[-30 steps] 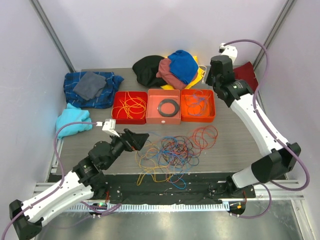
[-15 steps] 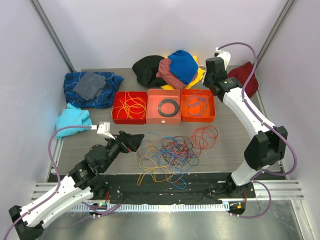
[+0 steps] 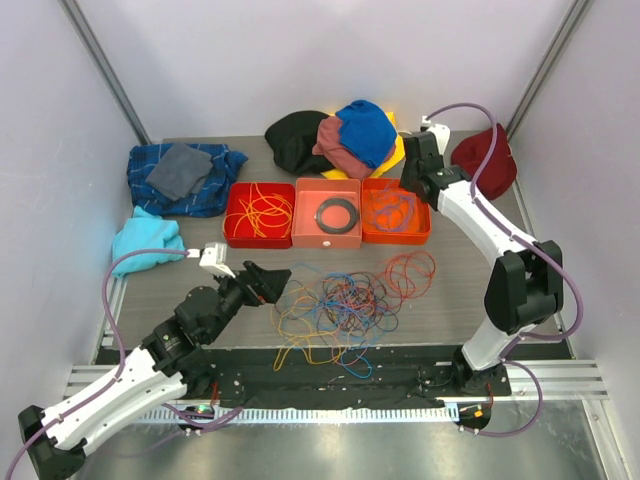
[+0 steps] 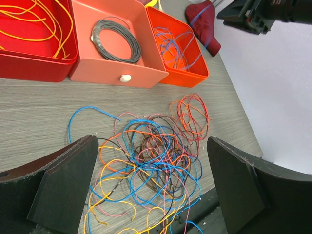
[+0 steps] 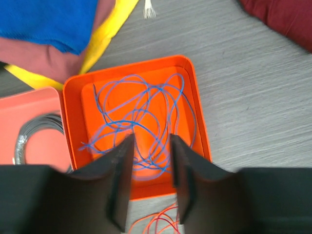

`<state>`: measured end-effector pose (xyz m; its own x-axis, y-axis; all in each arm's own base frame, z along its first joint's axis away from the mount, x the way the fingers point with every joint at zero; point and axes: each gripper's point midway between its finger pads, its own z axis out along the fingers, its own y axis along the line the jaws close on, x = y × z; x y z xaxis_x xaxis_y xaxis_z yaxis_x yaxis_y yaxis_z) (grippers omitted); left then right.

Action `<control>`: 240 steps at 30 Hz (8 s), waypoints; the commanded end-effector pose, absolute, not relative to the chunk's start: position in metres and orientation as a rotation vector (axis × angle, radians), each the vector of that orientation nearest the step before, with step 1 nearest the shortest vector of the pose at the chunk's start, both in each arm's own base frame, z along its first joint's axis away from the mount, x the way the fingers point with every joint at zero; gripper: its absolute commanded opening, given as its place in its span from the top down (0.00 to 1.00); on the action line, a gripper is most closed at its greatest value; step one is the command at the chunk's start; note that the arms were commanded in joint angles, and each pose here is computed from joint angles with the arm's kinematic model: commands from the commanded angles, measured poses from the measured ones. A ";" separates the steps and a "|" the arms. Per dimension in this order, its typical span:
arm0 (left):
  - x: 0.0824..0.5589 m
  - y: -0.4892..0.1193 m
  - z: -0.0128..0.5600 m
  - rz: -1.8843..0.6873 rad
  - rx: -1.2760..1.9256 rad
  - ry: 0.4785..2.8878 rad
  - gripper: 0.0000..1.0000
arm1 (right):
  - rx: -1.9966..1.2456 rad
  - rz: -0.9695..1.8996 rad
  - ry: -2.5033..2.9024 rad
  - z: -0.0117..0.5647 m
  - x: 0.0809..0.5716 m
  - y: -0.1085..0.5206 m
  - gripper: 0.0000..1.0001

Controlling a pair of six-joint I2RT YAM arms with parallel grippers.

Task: Untangle the cables

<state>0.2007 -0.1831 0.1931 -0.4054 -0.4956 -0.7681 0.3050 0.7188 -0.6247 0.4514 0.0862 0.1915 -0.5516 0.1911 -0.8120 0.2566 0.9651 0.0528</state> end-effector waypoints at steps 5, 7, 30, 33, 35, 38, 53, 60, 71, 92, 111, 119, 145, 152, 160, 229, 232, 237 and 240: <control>0.206 -0.185 0.209 -0.881 -0.156 1.753 0.00 | 0.342 -0.020 2.050 0.245 0.430 0.084 0.46; 0.208 -0.187 0.213 -0.877 -0.151 1.748 0.00 | 0.328 0.014 2.050 0.250 0.421 0.090 0.46; 0.237 -0.169 0.243 -0.612 -0.195 1.771 0.00 | -0.256 0.481 2.276 0.129 0.208 0.260 0.55; 0.237 -0.172 0.239 -0.620 -0.190 1.787 0.00 | -0.335 0.433 2.266 0.126 0.203 0.277 0.55; 0.237 -0.174 0.237 -0.626 -0.192 1.795 0.00 | -0.369 0.428 2.272 0.122 0.201 0.285 0.55; 0.234 -0.175 0.233 -0.640 -0.185 1.806 0.00 | -0.411 0.381 2.288 0.113 0.203 0.292 0.55; 0.228 -0.169 0.220 -0.650 -0.207 1.823 0.00 | -0.473 -0.021 2.281 0.061 0.231 0.275 0.58; 0.226 -0.167 0.221 -0.648 -0.208 1.815 0.00 | -0.448 -0.029 2.233 0.070 0.243 0.283 0.70; 0.225 -0.167 0.220 -0.655 -0.208 1.815 0.00 | -0.385 -0.013 2.169 0.102 0.253 0.279 0.99; 0.227 -0.175 0.212 -0.672 -0.200 1.840 0.00 | -0.512 0.112 2.217 0.100 0.206 0.258 0.52; 0.224 -0.170 0.205 -0.644 -0.215 1.873 0.00 | -0.597 0.051 2.176 0.059 0.221 0.296 0.50; 0.221 -0.161 0.208 -0.627 -0.220 1.853 0.00 | -0.564 0.053 2.110 0.074 0.236 0.312 0.50; 0.225 -0.179 0.197 -0.681 -0.209 1.872 0.00 | -0.487 0.129 2.246 0.077 0.190 0.255 0.50; 0.225 -0.178 0.197 -0.680 -0.208 1.876 0.00 | -0.513 0.123 2.203 0.082 0.202 0.273 0.50; 0.222 -0.174 0.193 -0.671 -0.217 1.884 0.00 | -0.563 0.071 2.176 0.068 0.216 0.295 0.49; 0.221 -0.201 0.217 -0.853 -0.157 1.787 0.00 | 0.143 0.130 1.873 0.333 0.363 0.133 0.99; 0.219 -0.191 0.216 -0.817 -0.157 1.791 0.00 | 0.168 0.101 1.896 0.318 0.385 0.128 0.99; 0.214 -0.182 0.212 -0.798 -0.168 1.793 0.00 | 0.185 0.057 1.940 0.290 0.416 0.127 0.99; 0.212 -0.178 0.207 -0.796 -0.182 1.800 0.00 | 0.194 0.040 1.959 0.276 0.427 0.124 0.99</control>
